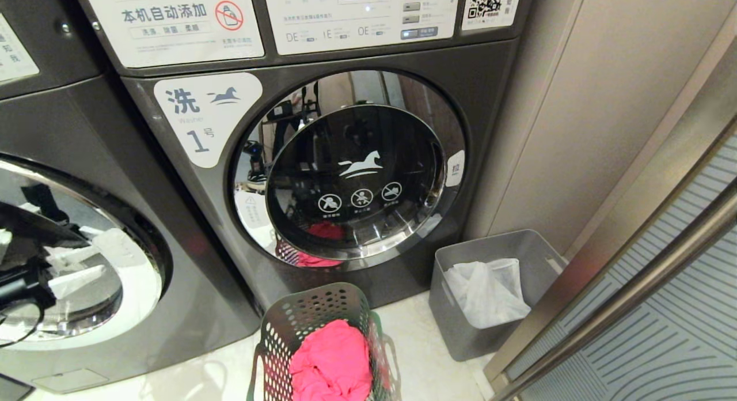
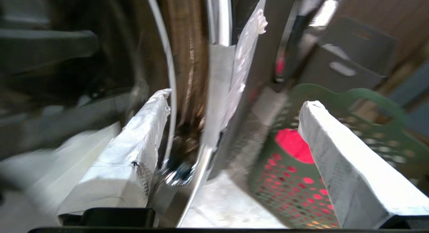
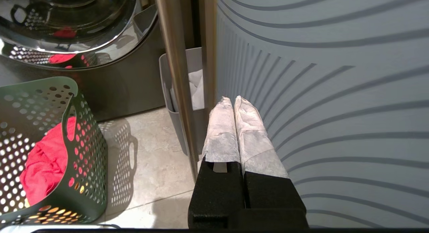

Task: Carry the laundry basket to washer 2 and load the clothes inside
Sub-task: Open the lid of the washing machine

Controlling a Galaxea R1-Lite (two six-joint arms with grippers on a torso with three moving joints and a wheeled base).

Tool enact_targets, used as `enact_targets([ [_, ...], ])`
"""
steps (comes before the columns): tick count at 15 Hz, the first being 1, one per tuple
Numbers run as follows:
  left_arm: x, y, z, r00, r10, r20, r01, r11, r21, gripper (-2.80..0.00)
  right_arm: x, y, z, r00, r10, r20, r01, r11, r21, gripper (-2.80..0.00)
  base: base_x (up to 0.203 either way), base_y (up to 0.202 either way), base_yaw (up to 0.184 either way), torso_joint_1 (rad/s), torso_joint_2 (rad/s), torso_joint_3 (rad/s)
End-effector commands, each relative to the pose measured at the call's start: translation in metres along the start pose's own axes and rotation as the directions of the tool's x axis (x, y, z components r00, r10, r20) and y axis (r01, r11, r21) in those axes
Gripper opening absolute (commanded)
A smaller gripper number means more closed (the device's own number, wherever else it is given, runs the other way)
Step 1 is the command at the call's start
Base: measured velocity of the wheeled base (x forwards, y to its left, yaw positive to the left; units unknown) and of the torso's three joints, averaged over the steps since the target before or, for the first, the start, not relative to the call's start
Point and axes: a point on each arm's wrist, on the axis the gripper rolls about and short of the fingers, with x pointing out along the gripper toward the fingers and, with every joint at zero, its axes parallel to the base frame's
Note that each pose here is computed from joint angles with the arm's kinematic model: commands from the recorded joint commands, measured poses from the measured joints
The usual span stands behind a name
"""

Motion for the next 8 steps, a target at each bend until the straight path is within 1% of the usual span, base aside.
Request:
enact_targets([
  [1, -0.021, 0.007, 0.002, 0.999, 0.047, 0.0, -0.047, 0.999, 0.023, 0.0, 0.0, 0.0, 0.0, 1.0, 0.0, 0.0, 0.0, 1.0, 0.0, -2.8, 0.0, 0.0, 0.0, 0.0, 0.0, 0.0],
  [3, -0.037, 0.002, 0.006, 0.996, 0.084, -0.001, -0.084, 0.996, 0.019, 0.0, 0.0, 0.0, 0.0, 1.0, 0.0, 0.0, 0.0, 1.0, 0.0, -2.8, 0.0, 0.0, 0.0, 0.0, 0.0, 0.0],
  [4, -0.045, -0.004, 0.017, 0.995, 0.104, -0.001, -0.104, 0.994, 0.031, 0.0, 0.0, 0.0, 0.0, 1.0, 0.0, 0.0, 0.0, 1.0, 0.0, -2.8, 0.0, 0.0, 0.0, 0.0, 0.0, 0.0],
  [6, -0.064, -0.026, 0.047, 0.988, 0.152, 0.0, -0.152, 0.986, 0.066, 0.0, 0.0, 0.0, 0.0, 1.0, 0.0, 0.0, 0.0, 1.0, 0.0, -2.8, 0.0, 0.0, 0.0, 0.0, 0.0, 0.0],
  [7, -0.073, -0.04, 0.065, 0.984, 0.177, 0.0, -0.177, 0.98, 0.089, 0.0, 0.0, 0.0, 0.0, 1.0, 0.0, 0.0, 0.0, 1.0, 0.0, -2.8, 0.0, 0.0, 0.0, 0.0, 0.0, 0.0],
  [8, -0.082, -0.059, 0.086, 0.978, 0.208, 0.001, -0.207, 0.972, 0.113, 0.0, 0.0, 0.0, 0.0, 1.0, 0.0, 0.0, 0.0, 1.0, 0.001, -2.8, 0.0, 0.0, 0.0, 0.0, 0.0, 0.0],
])
